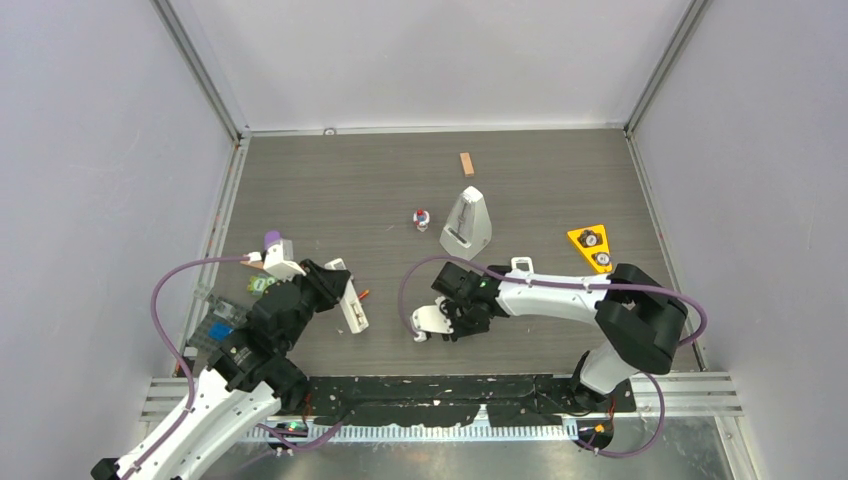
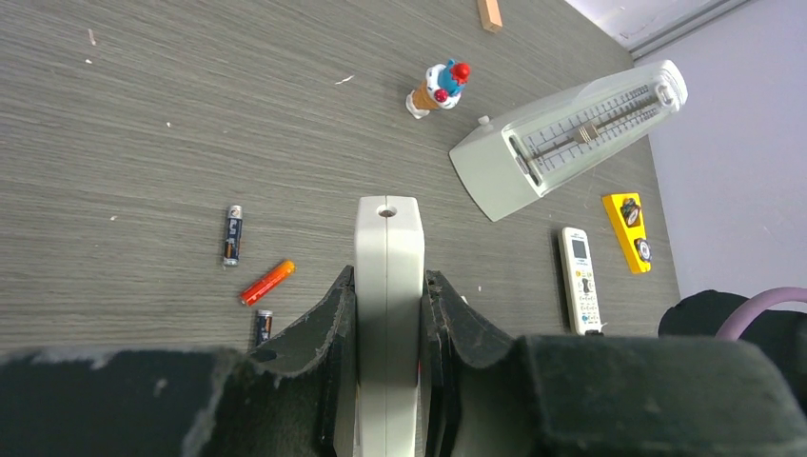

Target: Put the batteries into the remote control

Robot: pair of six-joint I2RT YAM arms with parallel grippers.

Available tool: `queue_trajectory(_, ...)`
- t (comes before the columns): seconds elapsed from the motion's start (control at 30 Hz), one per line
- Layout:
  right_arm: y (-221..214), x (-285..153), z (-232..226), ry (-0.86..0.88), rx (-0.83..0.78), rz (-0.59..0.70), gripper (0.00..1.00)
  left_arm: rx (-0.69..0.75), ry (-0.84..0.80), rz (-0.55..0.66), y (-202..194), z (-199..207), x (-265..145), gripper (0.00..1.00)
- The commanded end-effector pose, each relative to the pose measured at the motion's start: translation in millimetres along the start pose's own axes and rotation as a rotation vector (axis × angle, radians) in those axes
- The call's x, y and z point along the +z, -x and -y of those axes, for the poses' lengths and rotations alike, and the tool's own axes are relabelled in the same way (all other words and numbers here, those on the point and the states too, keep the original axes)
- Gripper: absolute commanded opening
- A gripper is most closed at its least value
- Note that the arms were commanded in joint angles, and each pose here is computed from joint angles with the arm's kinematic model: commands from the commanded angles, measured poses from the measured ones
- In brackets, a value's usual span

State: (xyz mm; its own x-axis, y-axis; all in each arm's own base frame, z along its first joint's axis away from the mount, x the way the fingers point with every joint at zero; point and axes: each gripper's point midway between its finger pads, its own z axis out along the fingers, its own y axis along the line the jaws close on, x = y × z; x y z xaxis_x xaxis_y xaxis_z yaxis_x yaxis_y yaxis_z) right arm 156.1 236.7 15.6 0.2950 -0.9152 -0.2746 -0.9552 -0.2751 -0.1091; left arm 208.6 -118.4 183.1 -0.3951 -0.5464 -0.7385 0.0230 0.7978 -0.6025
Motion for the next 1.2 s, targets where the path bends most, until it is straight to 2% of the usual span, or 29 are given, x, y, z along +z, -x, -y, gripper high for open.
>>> queue_trajectory(0.0,10.8,3.3,6.7,0.001,0.010,0.035,0.27,-0.027,-0.029,0.043,12.0,8.3,-0.7,0.00)
queue_trajectory(0.1,13.5,6.0,9.3,-0.010,0.016,0.048,0.38,-0.028,-0.029,0.043,11.6,7.5,-0.8,0.00)
queue_trajectory(0.27,12.0,12.3,10.9,-0.006,0.019,0.035,0.42,-0.028,-0.028,0.046,12.4,6.6,-1.3,0.00)
queue_trajectory(0.33,10.5,14.2,9.5,0.003,0.021,0.027,0.39,-0.028,-0.026,0.045,12.0,6.0,-0.9,0.00)
queue_trajectory(0.4,9.5,14.3,6.5,0.020,0.024,0.020,0.31,-0.028,-0.028,0.042,11.5,6.4,-0.6,0.00)
queue_trajectory(0.5,11.6,11.7,4.6,0.033,0.040,0.024,0.09,-0.031,-0.028,0.037,9.5,6.0,1.2,0.00)
queue_trajectory(0.6,21.7,3.3,4.5,0.034,0.081,0.064,0.06,-0.036,-0.041,0.028,6.1,7.6,2.7,0.00)
queue_trajectory(0.73,55.4,-25.8,14.2,-0.030,0.182,0.233,0.05,-0.053,-0.074,0.009,-2.1,11.3,6.4,0.00)
queue_trajectory(0.87,90.4,-82.8,28.7,-0.185,0.336,0.485,0.05,-0.097,-0.178,-0.003,-8.0,29.2,9.2,0.00)
queue_trajectory(0.97,96.8,-124.2,52.9,-0.361,0.638,0.617,0.05,-0.145,-0.294,-0.008,-11.1,48.2,8.2,0.00)
queue_trajectory(1.0,101.2,-141.0,55.3,-0.374,0.776,0.684,0.05,-0.168,-0.333,-0.009,-11.8,54.4,7.4,0.00)
queue_trajectory(1.07,104.2,-160.1,60.9,-0.402,0.955,0.774,0.05,-0.226,-0.430,0.001,-10.9,69.1,4.4,0.00)
queue_trajectory(1.17,120.8,-180.5,60.2,-0.409,1.064,0.914,0.05,-0.322,-0.553,0.005,-9.9,85.6,-2.0,0.00)
